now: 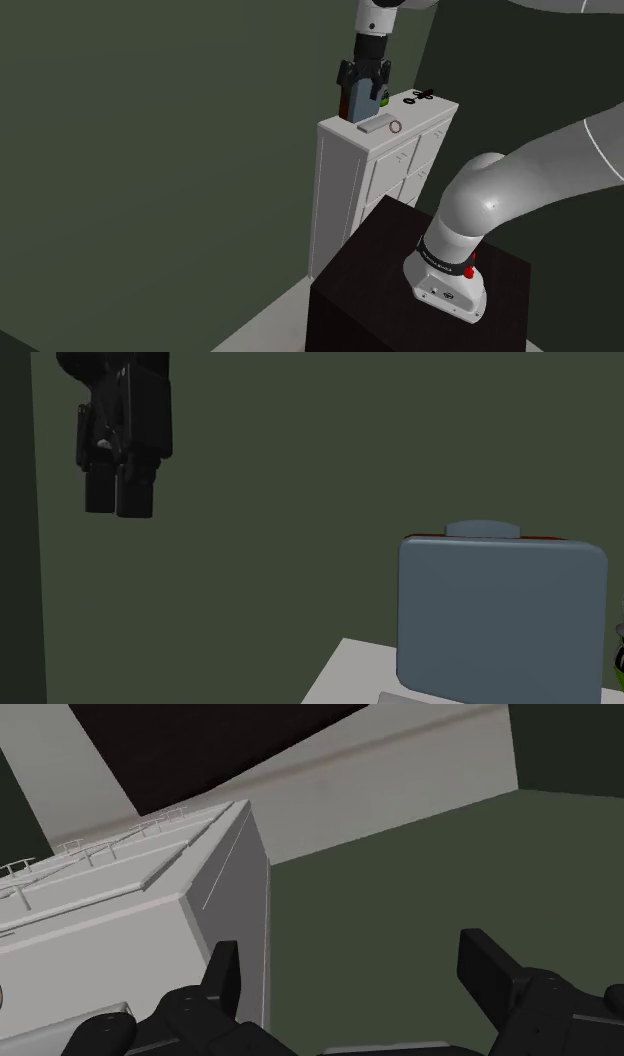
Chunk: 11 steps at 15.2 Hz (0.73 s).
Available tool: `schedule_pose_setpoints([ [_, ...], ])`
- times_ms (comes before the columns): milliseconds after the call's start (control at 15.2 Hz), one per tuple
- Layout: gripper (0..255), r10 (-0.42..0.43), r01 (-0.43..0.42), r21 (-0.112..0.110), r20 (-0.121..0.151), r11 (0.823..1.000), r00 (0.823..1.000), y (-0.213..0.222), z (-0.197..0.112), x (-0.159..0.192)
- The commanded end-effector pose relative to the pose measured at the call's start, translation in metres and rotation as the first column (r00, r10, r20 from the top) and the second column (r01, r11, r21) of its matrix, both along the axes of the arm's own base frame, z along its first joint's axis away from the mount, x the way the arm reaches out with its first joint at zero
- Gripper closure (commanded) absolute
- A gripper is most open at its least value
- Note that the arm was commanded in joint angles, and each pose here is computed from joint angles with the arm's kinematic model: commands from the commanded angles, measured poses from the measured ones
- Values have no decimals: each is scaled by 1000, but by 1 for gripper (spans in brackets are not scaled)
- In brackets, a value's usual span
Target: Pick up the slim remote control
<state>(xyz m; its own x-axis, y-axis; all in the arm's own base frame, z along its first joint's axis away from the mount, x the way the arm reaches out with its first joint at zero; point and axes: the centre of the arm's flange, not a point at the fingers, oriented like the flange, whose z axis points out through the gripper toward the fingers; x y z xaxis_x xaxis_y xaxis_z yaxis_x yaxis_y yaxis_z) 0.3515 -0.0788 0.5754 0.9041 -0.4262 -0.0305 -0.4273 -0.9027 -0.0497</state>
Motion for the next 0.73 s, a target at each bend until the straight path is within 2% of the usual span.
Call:
schedule_pose_setpoints([
  [0, 0, -78, 78, -5, -1, 997, 997, -17, -12, 17],
  [132, 0, -154, 154, -11, -3, 988, 988, -36, -23, 30],
  [330, 0, -265, 265, -18, -5, 964, 964, -66, -40, 48],
  [462, 0, -338, 338, -24, -6, 941, 941, -87, -51, 58],
  [660, 0, -443, 443, -32, -7, 896, 897, -120, -67, 70],
])
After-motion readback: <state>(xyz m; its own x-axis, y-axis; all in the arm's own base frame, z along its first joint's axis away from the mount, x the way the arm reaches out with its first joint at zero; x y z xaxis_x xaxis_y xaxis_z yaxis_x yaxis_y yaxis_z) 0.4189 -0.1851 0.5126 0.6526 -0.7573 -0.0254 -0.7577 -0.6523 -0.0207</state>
